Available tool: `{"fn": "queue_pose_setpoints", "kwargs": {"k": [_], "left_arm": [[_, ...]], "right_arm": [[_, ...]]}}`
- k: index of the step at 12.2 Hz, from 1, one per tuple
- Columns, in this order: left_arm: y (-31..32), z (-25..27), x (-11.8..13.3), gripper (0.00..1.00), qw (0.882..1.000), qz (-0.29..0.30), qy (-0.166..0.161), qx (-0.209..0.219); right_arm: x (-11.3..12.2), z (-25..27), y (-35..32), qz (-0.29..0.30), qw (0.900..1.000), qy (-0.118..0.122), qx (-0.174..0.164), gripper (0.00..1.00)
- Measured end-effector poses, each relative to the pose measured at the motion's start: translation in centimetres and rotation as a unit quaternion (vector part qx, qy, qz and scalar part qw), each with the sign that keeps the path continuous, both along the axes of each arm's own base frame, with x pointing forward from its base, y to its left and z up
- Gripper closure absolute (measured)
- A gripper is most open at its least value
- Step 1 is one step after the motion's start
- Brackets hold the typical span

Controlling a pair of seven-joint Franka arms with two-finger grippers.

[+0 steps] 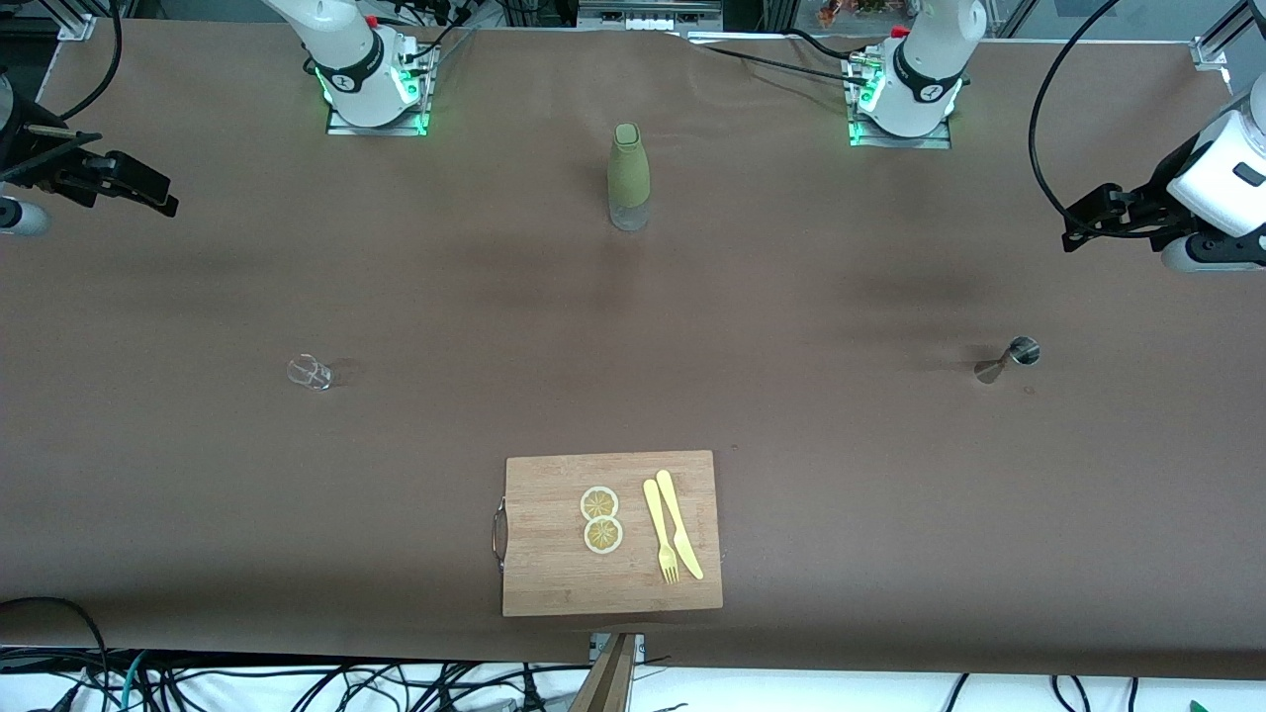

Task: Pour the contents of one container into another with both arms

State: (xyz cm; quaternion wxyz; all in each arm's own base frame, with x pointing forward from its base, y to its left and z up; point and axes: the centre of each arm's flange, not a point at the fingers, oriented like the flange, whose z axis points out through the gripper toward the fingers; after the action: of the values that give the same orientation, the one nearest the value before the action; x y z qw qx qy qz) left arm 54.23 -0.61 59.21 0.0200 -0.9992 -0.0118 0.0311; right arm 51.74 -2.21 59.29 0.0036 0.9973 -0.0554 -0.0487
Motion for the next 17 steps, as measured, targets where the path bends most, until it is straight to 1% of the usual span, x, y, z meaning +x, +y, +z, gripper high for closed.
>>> {"fn": "queue_pose_setpoints", "kwargs": {"k": [17], "left_arm": [[-0.23,-0.28,0.13,0.0,1.0,-0.002,0.002,0.0]], "right_arm": [[0.02,0.01,0.14,0.001,1.0,-0.001,0.0,0.0]]}}
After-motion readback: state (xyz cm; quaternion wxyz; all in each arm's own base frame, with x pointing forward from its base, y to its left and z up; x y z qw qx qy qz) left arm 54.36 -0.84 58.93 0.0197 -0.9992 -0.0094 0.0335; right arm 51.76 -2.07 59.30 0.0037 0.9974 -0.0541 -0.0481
